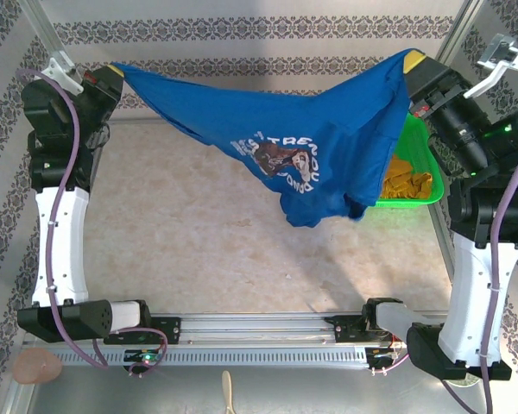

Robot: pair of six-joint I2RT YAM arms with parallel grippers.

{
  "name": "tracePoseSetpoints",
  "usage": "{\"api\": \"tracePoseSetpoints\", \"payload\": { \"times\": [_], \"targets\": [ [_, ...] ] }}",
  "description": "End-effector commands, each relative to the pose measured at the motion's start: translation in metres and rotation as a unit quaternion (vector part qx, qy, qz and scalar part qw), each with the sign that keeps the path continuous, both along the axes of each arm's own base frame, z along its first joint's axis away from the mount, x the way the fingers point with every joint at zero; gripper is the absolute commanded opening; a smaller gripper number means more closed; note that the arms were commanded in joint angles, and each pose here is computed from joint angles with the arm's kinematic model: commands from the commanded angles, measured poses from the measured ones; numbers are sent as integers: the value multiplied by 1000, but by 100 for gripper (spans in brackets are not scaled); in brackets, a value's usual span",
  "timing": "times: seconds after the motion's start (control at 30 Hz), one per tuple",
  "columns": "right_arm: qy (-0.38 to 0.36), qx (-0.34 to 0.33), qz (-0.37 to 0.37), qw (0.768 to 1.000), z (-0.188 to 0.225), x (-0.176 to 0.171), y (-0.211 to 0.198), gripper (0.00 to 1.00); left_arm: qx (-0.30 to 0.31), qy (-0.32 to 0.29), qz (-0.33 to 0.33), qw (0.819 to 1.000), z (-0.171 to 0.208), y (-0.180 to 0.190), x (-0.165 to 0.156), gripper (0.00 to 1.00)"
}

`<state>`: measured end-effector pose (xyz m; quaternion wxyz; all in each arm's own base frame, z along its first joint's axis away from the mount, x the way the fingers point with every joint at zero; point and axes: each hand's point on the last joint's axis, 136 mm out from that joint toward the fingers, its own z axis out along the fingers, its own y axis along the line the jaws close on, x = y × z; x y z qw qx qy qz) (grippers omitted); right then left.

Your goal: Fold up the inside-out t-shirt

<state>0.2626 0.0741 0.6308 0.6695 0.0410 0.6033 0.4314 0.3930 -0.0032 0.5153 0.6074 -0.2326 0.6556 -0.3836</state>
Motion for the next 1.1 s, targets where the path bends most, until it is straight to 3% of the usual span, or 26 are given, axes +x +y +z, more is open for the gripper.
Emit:
{"api": "tracePoseSetpoints", "payload": {
  "times": [0.0, 0.23, 0.37, 0.5, 0.67, 0.8, 0.93, 1.07],
  "targets": [
    [2, 18, 9, 1000, -1, -5, 0, 0, -11, -19, -7, 1000, 10, -2, -19, 0],
    [-78, 18, -8, 997, 53, -55, -3, 0, -7, -91, 7, 996, 69, -5, -69, 0],
    [-92, 27, -1, 995, 72, -54, -2, 0, 4, -95, 38, 995, 89, 3, -73, 0],
    [-50, 40, 22, 998, 59, -6, 0, 0, 16, -46, 42, 998, 70, 12, -31, 0],
    [31, 58, 53, 996, 12, 88, 6, 0, 1, 39, 32, 999, 2, 24, 51, 0],
    [66, 52, 76, 994, -12, 151, 18, 0, -12, 68, 10, 998, -36, 28, 112, 0],
    [74, 45, 111, 990, -15, 197, 35, 0, -29, 57, -26, 998, -30, 24, 163, 0],
    [27, 94, 143, 985, 14, 208, 33, 0, -47, 5, -33, 998, 14, 29, 181, 0]
  ]
}}
